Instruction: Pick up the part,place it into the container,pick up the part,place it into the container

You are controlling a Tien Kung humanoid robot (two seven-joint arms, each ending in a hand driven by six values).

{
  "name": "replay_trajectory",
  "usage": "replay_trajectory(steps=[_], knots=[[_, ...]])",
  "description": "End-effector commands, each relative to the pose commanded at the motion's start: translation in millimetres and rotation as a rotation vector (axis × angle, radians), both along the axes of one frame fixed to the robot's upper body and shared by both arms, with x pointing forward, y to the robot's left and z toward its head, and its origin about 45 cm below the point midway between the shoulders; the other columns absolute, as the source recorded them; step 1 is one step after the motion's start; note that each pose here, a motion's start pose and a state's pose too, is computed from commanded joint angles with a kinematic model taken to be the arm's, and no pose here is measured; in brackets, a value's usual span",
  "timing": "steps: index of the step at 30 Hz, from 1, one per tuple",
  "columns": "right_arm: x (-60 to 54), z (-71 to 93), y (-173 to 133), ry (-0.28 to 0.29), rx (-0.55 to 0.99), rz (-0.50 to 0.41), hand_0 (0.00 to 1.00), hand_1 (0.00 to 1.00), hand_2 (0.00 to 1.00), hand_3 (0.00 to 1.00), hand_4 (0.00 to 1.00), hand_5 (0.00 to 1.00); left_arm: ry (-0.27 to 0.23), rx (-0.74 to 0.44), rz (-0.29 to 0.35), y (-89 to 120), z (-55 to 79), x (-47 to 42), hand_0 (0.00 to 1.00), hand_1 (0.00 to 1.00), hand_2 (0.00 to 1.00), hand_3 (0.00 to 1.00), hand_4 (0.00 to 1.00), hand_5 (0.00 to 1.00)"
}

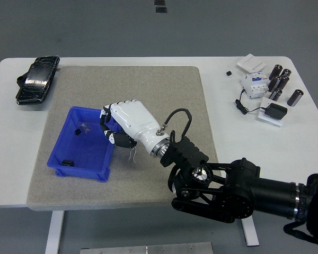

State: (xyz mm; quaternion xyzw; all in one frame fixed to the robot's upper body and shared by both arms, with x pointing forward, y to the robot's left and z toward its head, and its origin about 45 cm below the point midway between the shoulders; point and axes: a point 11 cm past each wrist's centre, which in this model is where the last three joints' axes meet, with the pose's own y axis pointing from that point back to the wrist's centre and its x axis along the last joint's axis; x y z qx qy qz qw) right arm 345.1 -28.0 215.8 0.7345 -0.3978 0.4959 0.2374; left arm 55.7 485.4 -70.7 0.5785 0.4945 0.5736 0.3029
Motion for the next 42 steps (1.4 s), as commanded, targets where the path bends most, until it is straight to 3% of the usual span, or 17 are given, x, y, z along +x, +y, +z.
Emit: replay_trajectory(steps=[3, 4, 9, 10, 15, 16, 25, 33, 34, 42], knots=[[11.4, -2.5, -10.9, 0.018, -0.021, -0.042, 0.404, 0.484, 0.554, 0.555, 0.416, 0.007, 0.0, 0.0, 0.0, -0.1, 0.0, 0.0, 0.745, 0.72, 0.721, 0.662, 0.683, 0.405], [15.1, -4.4, -14.5, 0.027, -0.035, -0.055, 0.395, 0.579, 0.778, 0.789, 0.565, 0.195, 0.0, -0.001, 0.0, -0.2, -0.1, 0.0, 0.745, 0.721, 0.721, 0.662, 0.684, 0.406], [25.7, -22.1, -28.2, 0.09, -0.141, -0.1, 0.395, 0.579, 0.778, 0.789, 0.565, 0.195, -0.001, -0.001, 0.0, -0.3, -0.1, 0.4, 0.745, 0.721, 0.721, 0.662, 0.684, 0.406], [26.6, -27.2, -30.6, 0.108, -0.166, -0.107, 0.428, 0.622, 0.88, 0.948, 0.674, 0.196, -0.001, -0.001, 0.0, -0.3, -0.1, 0.3, 0.745, 0.72, 0.721, 0.662, 0.685, 0.407], [24.6, -46.6, -34.6, 0.182, -0.271, -0.104, 0.428, 0.622, 0.88, 0.948, 0.674, 0.196, 0.003, -0.002, -0.001, -0.4, -0.2, -0.5, 0.745, 0.72, 0.721, 0.662, 0.685, 0.407], [23.7, -49.1, -34.2, 0.191, -0.285, -0.1, 0.433, 0.641, 0.957, 0.998, 0.752, 0.216, 0.003, -0.002, -0.001, -0.5, -0.2, -0.6, 0.745, 0.72, 0.722, 0.662, 0.686, 0.412], [17.8, -63.9, -26.0, 0.227, -0.333, -0.069, 0.428, 0.639, 0.95, 0.998, 0.767, 0.233, 0.004, -0.002, -0.003, -0.4, -0.1, -0.2, 0.745, 0.72, 0.722, 0.662, 0.684, 0.411], [26.2, -62.9, -22.1, 0.231, -0.318, -0.085, 0.424, 0.623, 0.906, 0.996, 0.789, 0.27, 0.006, -0.002, -0.005, -0.4, -0.1, -0.5, 0.745, 0.72, 0.721, 0.662, 0.681, 0.41], [27.8, -61.8, -21.0, 0.228, -0.317, -0.086, 0.408, 0.59, 0.843, 0.93, 0.791, 0.29, 0.006, -0.002, -0.005, -0.4, 0.0, -0.4, 0.745, 0.72, 0.721, 0.661, 0.68, 0.41], [41.3, -59.2, -24.7, 0.22, -0.352, -0.105, 0.4, 0.575, 0.81, 0.904, 0.783, 0.318, 0.004, 0.001, -0.008, 1.0, 1.1, 2.0, 0.745, 0.721, 0.721, 0.66, 0.679, 0.412]])
